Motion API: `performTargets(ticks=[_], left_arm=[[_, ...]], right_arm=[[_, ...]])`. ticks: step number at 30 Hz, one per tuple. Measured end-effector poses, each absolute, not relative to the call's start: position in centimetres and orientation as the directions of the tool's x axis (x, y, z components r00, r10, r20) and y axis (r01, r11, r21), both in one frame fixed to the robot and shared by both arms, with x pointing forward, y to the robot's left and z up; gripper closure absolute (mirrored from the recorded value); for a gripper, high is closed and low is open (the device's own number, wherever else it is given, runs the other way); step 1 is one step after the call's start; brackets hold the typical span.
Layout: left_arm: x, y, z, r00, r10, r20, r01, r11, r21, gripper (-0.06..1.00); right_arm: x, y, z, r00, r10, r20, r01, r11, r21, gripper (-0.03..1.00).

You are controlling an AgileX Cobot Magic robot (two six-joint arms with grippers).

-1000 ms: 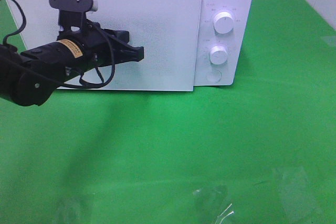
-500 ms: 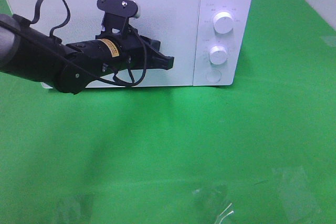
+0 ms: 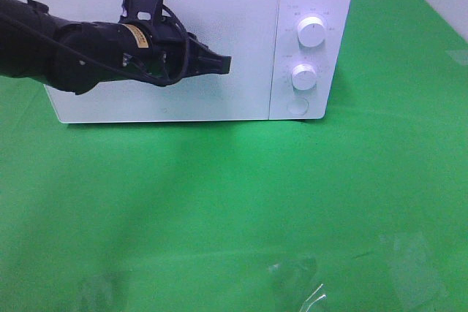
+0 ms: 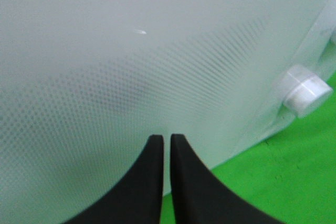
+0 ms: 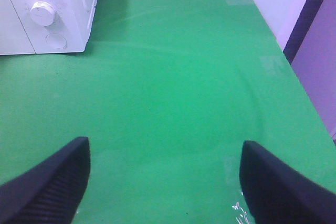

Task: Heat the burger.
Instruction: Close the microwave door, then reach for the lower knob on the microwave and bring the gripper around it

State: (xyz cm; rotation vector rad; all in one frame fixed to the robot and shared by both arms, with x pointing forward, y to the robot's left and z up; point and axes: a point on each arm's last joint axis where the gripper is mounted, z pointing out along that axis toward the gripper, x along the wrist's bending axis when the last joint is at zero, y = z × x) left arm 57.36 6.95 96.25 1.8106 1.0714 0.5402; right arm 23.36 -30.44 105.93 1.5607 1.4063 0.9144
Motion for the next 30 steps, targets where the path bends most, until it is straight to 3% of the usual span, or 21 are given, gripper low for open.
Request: performTargets(ticks=[1,3,4,5,6,7,8,9,14,22,30], left_arm=[[57.4,7.0,96.2,0.522,0.849,-0.082,0.439,-0.185,0.879,0.89],[55.8,7.3,96.7,0.526,0.846,-0.084,0.544,-0.259,0.798,0.65],[55.8,7.3,96.7,0.526,0.846,-0.084,0.544,-0.259,0.798,0.65],[55.5,7.5,96.8,0.522,0.848,-0.089,0.566,-0.266,0.781,0.40],[55.5,7.5,96.8,0.522,0.848,-0.089,0.566,-0.266,0.781,0.40],[54.8,7.9,97.0,0.510,0.854,-0.101,0.630,-0.291,0.720,0.14],[54.8,7.9,97.0,0.510,0.854,-0.101,0.630,-0.291,0.720,0.14],[54.1,8.3,97.3,0.506,0.856,-0.102,0.674,-0.320,0.666,0.02],[52.0,9.5,98.0,0.490,0.864,-0.116,0.780,-0.375,0.502,-0.04],[49.5,11.0,99.7,0.486,0.866,-0.117,0.840,-0.426,0.335,-0.04],[49.6,14.9,102.1,0.345,0.928,-0.139,0.910,-0.295,0.291,-0.04]], right_arm=[[23.4,-30.4,105.9,0.110,0.994,-0.010,0.394,-0.034,0.918,0.22],[23.4,-30.4,105.9,0.110,0.994,-0.010,0.394,-0.034,0.918,0.22],[23.4,-30.4,105.9,0.110,0.994,-0.010,0.394,-0.034,0.918,0.22],[23.4,-30.4,105.9,0.110,0.994,-0.010,0.394,-0.034,0.918,0.22],[23.4,-30.4,105.9,0.110,0.994,-0.010,0.394,-0.034,0.918,0.22],[23.4,-30.4,105.9,0.110,0.994,-0.010,0.394,-0.034,0.918,0.22],[23.4,-30.4,105.9,0.110,0.994,-0.010,0.394,-0.034,0.918,0.22],[23.4,-30.4,105.9,0.110,0.994,-0.010,0.394,-0.034,0.918,0.22],[23.4,-30.4,105.9,0.110,0.994,-0.010,0.394,-0.034,0.918,0.22],[23.4,-30.4,105.9,0.110,0.994,-0.010,0.394,-0.034,0.918,0.22],[23.4,-30.4,105.9,0.110,0.994,-0.010,0.394,-0.034,0.918,0.22]])
